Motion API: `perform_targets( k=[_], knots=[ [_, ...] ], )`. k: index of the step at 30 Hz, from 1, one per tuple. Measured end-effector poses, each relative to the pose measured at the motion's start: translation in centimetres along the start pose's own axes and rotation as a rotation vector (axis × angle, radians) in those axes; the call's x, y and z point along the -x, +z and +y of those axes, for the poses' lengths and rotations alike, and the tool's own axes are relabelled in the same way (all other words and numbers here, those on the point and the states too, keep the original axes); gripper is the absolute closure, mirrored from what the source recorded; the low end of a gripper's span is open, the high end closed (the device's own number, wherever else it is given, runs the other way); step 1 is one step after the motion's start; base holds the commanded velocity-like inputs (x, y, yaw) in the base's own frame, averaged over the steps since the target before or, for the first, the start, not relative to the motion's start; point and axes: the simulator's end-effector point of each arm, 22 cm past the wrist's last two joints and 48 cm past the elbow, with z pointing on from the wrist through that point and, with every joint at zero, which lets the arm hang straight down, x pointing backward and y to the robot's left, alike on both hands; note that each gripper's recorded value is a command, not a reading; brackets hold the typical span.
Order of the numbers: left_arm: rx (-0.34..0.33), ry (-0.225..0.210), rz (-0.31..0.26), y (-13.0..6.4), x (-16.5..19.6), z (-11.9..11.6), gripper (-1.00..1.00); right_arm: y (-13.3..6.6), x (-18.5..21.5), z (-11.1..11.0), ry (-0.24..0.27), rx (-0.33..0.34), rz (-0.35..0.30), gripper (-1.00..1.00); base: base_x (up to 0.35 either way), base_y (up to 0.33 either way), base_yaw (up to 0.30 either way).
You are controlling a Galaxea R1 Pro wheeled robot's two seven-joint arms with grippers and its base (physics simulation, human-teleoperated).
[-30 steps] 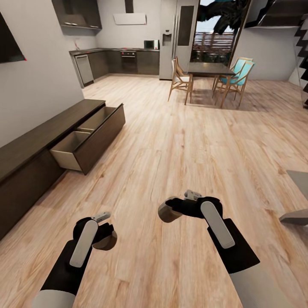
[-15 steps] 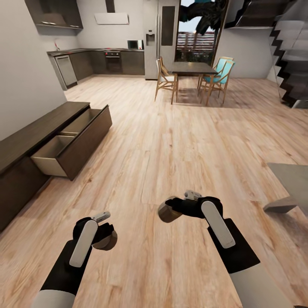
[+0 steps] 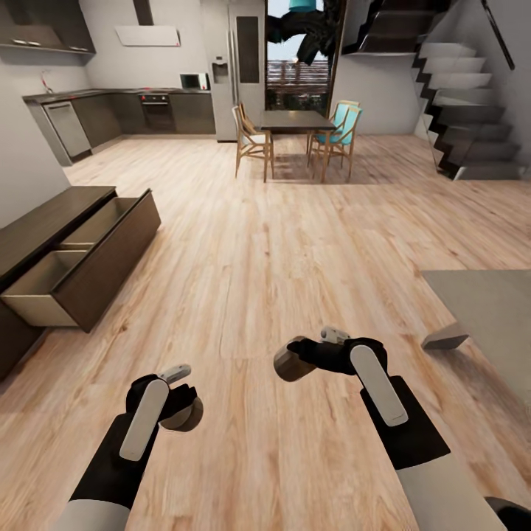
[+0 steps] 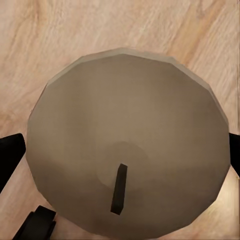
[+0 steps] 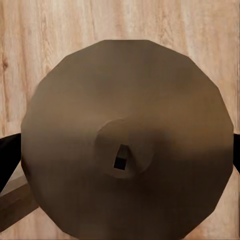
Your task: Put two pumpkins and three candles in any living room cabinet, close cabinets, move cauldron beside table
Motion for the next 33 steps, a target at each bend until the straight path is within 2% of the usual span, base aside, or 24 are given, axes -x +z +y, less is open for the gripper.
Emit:
perform_targets(
  k=[7, 33],
  knots=[
    [-0.001, 0.0, -0.004, -0.2, 0.1, 0.0, 1.0, -0.2, 0.1, 0.1, -0.002, 0.002, -0.003, 1.0, 0.167, 0.019, -0.112],
    [-0.008, -0.001, -0.024, -1.1, 0.8, -0.1, 1.0, -1.1, 0.6, 0.9, -0.009, 0.012, -0.02, 1.0, 0.326, 0.001, -0.004]
  ],
)
